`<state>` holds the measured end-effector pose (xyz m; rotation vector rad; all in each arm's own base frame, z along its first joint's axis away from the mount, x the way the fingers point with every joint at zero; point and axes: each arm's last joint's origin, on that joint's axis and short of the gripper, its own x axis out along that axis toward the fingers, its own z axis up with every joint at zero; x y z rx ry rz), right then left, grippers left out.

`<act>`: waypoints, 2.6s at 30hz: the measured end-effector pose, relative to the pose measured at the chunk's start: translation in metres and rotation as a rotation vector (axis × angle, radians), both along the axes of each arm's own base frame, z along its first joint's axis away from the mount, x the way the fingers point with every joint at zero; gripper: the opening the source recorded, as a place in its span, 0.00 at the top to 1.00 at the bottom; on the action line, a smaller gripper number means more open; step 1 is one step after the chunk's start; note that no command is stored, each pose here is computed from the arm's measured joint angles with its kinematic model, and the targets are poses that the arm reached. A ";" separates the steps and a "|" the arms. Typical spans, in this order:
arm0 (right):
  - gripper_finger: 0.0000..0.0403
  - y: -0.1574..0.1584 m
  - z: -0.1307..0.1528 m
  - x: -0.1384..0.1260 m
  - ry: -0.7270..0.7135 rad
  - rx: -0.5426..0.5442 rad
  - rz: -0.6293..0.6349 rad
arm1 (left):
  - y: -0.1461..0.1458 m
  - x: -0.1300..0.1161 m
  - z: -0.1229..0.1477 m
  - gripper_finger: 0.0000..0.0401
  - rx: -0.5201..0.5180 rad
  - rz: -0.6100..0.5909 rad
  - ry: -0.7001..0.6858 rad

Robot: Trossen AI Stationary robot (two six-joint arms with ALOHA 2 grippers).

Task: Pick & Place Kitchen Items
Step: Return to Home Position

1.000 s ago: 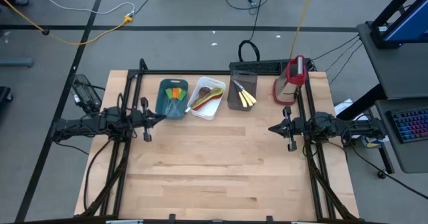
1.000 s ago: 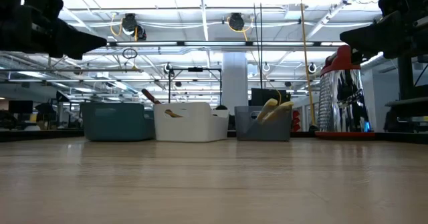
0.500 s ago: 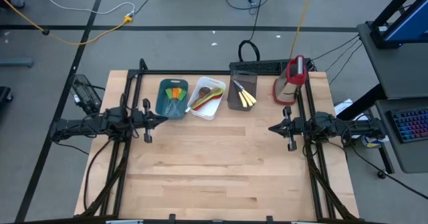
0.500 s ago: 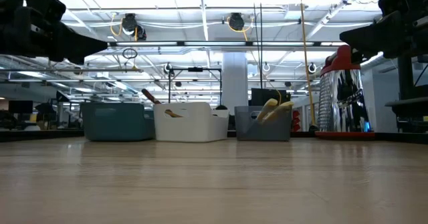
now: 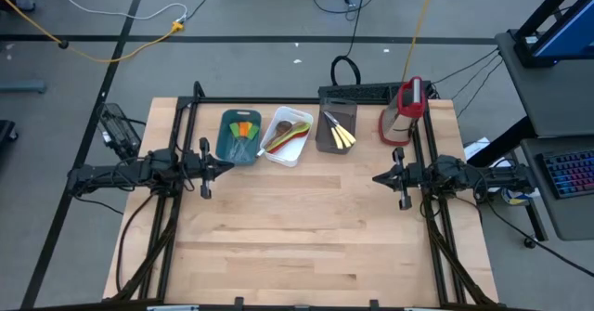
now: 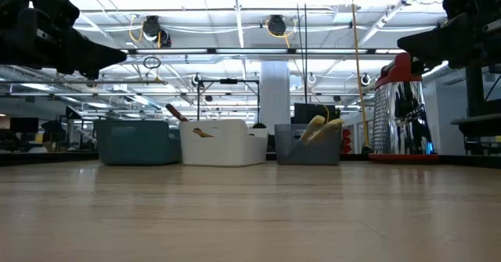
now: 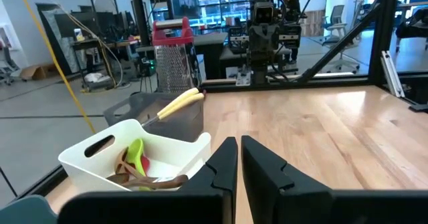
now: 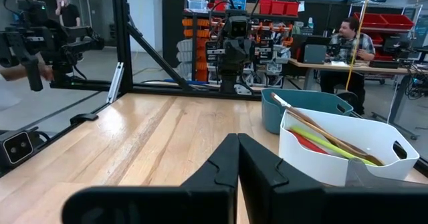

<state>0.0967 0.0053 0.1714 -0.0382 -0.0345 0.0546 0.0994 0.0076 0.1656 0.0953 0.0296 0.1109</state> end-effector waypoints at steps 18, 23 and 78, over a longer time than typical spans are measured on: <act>1.00 0.000 0.000 0.000 0.000 0.000 0.000 | 0.000 0.000 0.004 0.93 0.003 0.003 -0.045; 1.00 0.000 0.000 0.000 0.000 0.000 0.000 | 0.000 0.000 0.004 0.94 0.003 0.003 -0.045; 1.00 0.000 0.000 0.000 -0.002 0.000 0.001 | 0.000 0.000 0.005 0.92 0.003 0.002 -0.049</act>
